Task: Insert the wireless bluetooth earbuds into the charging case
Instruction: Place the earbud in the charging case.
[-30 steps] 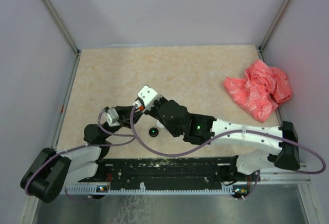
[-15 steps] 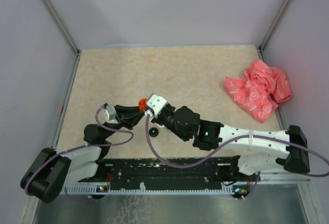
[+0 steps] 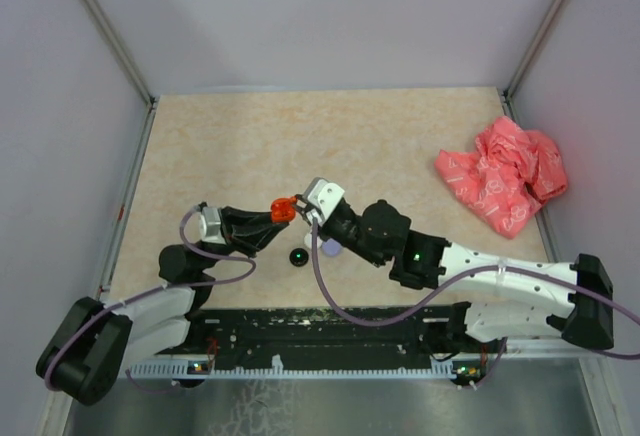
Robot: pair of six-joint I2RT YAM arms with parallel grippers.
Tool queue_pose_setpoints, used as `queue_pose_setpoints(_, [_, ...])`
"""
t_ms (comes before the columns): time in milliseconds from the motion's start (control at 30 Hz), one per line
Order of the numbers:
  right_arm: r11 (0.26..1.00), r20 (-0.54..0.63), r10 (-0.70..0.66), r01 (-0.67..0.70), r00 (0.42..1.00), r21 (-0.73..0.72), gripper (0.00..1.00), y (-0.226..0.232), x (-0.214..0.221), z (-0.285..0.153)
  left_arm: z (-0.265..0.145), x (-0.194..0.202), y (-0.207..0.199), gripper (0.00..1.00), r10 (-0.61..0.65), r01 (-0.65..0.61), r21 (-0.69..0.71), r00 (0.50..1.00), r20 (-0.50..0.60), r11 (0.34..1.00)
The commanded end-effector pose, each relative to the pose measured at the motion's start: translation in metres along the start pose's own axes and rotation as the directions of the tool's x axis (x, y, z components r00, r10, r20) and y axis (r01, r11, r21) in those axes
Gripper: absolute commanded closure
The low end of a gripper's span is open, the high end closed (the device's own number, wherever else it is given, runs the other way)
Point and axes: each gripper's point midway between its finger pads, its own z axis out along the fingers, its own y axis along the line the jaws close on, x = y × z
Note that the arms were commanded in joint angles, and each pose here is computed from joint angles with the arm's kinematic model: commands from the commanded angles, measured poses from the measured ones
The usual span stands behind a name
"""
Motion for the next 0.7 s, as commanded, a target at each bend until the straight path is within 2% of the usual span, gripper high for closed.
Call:
queue_pose_setpoints(0, [0.998, 0.105, 0.059, -0.055, 0.993, -0.039, 0.92, 0.000, -0.032, -0.001, 0.007, -0.063, -0.029, 1.00, 0.151, -0.181, 0.120, 0.962, 0.226, 0.976])
queue_pose_setpoints(667, [0.995, 0.066, 0.056, -0.050, 0.996, -0.085, 0.92, 0.014, -0.020, 0.010, 0.006, -0.072, -0.031, 1.00, 0.164, -0.197, 0.112, 0.953, 0.255, 0.974])
